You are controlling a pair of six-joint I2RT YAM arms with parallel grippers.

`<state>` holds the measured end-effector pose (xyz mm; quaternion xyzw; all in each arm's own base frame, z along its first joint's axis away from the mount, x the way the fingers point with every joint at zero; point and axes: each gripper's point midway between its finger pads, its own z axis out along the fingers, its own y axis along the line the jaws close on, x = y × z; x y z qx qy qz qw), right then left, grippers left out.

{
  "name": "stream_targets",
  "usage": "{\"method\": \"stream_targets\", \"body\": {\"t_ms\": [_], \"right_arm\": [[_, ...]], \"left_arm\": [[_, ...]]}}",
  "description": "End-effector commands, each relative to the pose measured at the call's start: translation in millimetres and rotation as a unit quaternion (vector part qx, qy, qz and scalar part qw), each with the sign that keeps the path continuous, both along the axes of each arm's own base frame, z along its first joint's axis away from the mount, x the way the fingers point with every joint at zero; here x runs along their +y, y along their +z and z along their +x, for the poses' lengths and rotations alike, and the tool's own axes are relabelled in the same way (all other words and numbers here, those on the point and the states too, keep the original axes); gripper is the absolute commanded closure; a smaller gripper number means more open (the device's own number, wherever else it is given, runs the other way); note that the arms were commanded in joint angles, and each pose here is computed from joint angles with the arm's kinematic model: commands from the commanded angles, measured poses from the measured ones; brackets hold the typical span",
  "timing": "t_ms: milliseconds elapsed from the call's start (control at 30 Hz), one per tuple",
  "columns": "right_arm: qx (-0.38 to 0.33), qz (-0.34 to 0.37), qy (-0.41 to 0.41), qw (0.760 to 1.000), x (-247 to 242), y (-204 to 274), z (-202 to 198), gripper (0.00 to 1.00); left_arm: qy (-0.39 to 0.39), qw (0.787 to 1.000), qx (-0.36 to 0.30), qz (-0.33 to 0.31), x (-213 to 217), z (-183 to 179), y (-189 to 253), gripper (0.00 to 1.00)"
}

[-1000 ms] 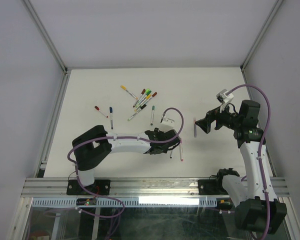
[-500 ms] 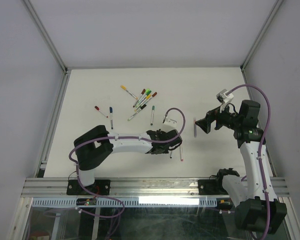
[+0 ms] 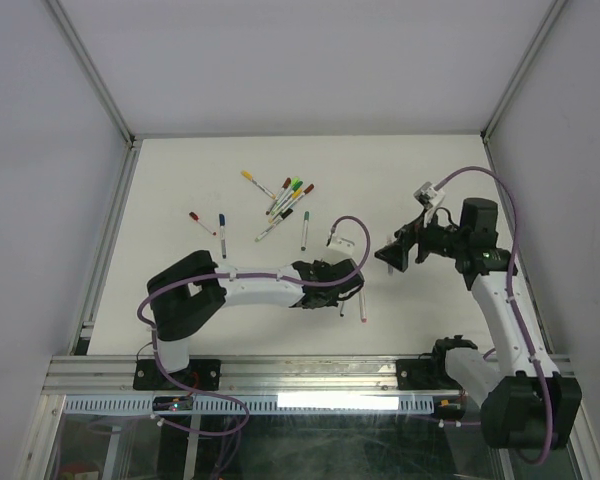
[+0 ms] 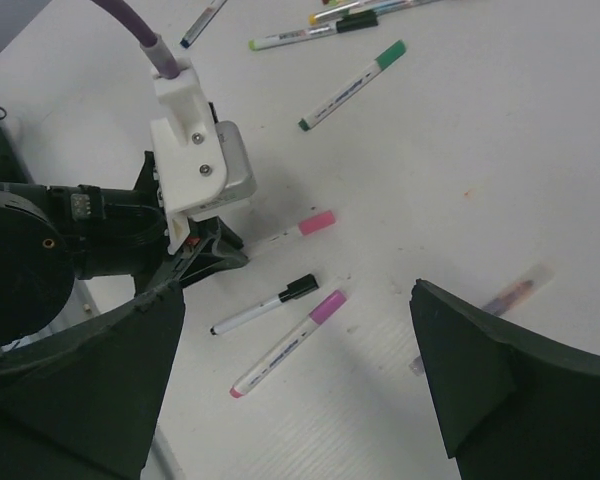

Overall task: Open the pen caps
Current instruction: Pick up the pen from the center of the board.

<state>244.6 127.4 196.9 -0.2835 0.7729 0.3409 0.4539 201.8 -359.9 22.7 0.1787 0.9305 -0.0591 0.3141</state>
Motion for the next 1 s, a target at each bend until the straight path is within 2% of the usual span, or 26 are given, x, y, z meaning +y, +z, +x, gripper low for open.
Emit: {"method": "stream_targets", "body": {"t_ms": [0, 167, 333, 633, 767, 967], "right_arm": [[0.036, 0.05, 0.043, 0.997, 27, -5, -1, 0.03], [0.101, 0.09, 0.046, 0.99, 47, -25, 4, 0.03], [0.191, 0.119, -0.009, 0.974, 61, -47, 22, 0.09], [0.353, 0.122, -0.091, 0.923, 77, -99, 43, 0.22], [0.375, 0.138, -0.089, 0.912, 86, -106, 41, 0.27], [0.376, 0.139, -0.071, 0.913, 103, -112, 39, 0.27]], "left_arm": [[-0.009, 1.0, 0.024, -0.009, 7, -4, -11, 0.97], [0.0, 0.999, -0.014, -0.044, 11, 11, 11, 1.0], [0.001, 0.997, -0.043, -0.071, 8, 20, 26, 1.0], [0.003, 0.991, -0.072, -0.112, -1, 29, 47, 1.0], [0.004, 0.988, -0.08, -0.133, -6, 32, 56, 1.0], [0.004, 0.981, -0.077, -0.178, -21, 39, 68, 1.0]]}}
